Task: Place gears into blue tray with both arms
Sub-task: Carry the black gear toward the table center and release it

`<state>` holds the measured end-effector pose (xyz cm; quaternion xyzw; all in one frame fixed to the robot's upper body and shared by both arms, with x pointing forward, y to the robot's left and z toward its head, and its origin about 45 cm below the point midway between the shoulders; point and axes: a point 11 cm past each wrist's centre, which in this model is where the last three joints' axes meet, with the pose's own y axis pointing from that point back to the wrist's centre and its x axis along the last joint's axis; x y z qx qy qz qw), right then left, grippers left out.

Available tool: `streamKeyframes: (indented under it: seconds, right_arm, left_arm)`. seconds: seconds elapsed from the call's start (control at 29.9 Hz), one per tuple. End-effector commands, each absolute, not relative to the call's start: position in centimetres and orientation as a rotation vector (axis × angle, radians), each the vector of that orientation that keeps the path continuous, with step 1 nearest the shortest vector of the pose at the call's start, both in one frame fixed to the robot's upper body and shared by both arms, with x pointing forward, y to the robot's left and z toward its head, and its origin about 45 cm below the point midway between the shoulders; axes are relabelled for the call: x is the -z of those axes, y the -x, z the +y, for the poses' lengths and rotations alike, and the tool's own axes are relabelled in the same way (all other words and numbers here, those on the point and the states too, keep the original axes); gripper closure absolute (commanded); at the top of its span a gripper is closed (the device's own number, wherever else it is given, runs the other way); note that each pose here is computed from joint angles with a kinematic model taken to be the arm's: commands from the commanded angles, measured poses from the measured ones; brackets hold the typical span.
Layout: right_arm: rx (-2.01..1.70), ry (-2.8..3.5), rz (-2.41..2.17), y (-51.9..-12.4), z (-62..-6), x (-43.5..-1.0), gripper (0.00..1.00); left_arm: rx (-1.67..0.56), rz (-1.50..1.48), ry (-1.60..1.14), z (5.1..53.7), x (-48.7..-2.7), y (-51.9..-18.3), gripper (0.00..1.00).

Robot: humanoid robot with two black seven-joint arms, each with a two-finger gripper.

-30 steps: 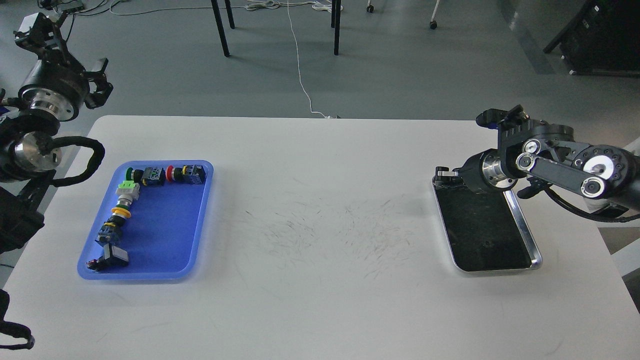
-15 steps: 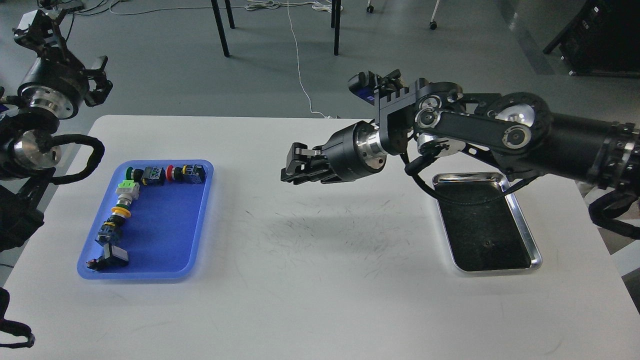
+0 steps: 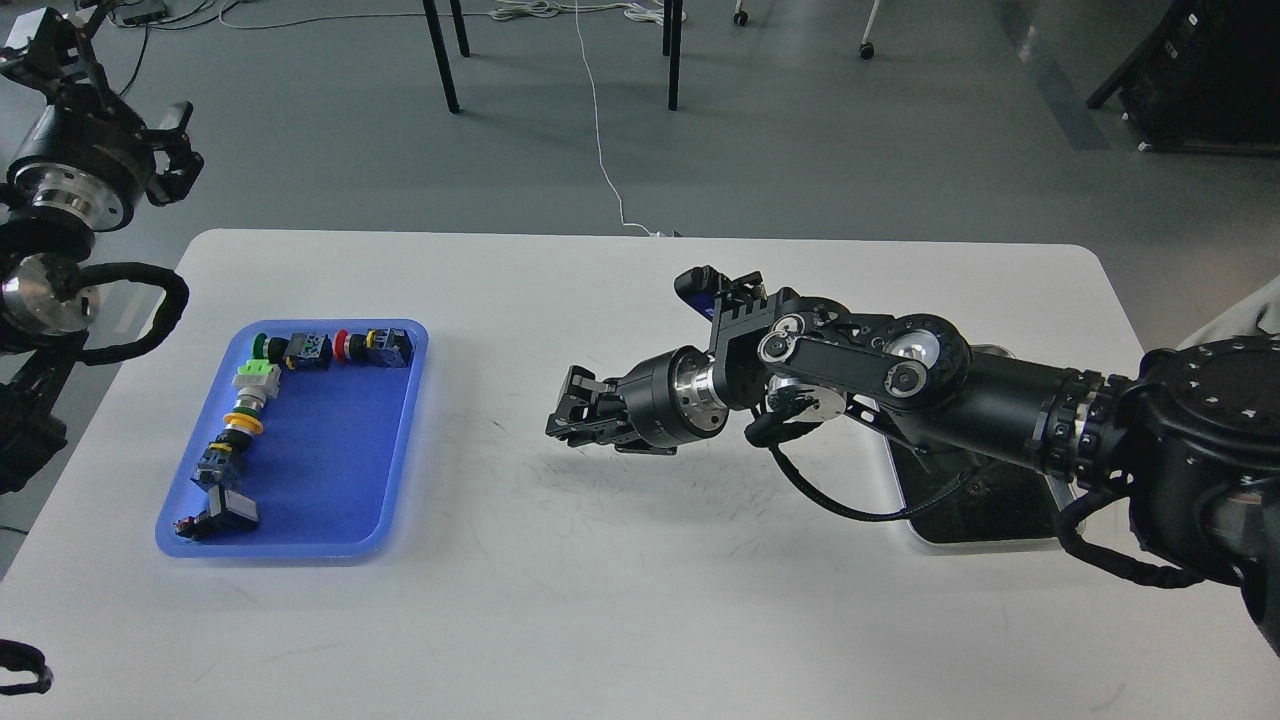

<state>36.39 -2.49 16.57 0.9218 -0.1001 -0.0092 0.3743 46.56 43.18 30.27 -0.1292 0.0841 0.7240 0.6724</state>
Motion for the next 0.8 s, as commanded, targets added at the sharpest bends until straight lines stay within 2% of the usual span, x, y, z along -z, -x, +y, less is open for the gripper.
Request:
streamKeyframes:
  seconds: [0.0, 0.33, 0.43, 0.57, 0.6, 0.67, 0.7, 0.77]
  right_arm:
    - [0.053, -2.350, -0.273, -35.5, -2.8, -15.0, 0.99]
    - [0.042, -2.306, -0.299, -34.2, -3.7, -12.4, 0.96]
    - [0.042, -2.304, -0.308, -34.2, -3.7, -12.3, 0.87]
    - [0.039, -2.303, -0.320, -34.4, -3.7, -12.4, 0.65]
    - [0.038, -2.303, -0.325, -34.4, -3.7, -12.4, 0.53]
    - [0.037, -2.304, -0.342, -34.5, -3.7, -12.4, 0.23]
    - [0.038, -2.304, -0.344, -34.5, -3.7, -12.4, 0.16]
    - [0.040, -2.308, -0.350, -34.6, -3.7, -12.5, 0.13]
  left_arm:
    - [-1.629, 0.189, 0.291, 43.1, -30.2, -46.6, 0.02]
    - [-1.632, 0.191, 0.285, 43.3, -30.0, -46.4, 0.02]
    - [-1.631, 0.191, 0.283, 43.2, -30.0, -46.4, 0.02]
    - [-1.630, 0.191, 0.285, 43.2, -30.0, -46.5, 0.02]
    - [-1.632, 0.193, 0.284, 43.2, -29.9, -46.5, 0.02]
    - [-1.633, 0.193, 0.284, 43.2, -29.9, -46.4, 0.02]
    - [-1.633, 0.193, 0.284, 43.2, -29.9, -46.4, 0.02]
    - [-1.632, 0.193, 0.282, 43.2, -29.8, -46.4, 0.02]
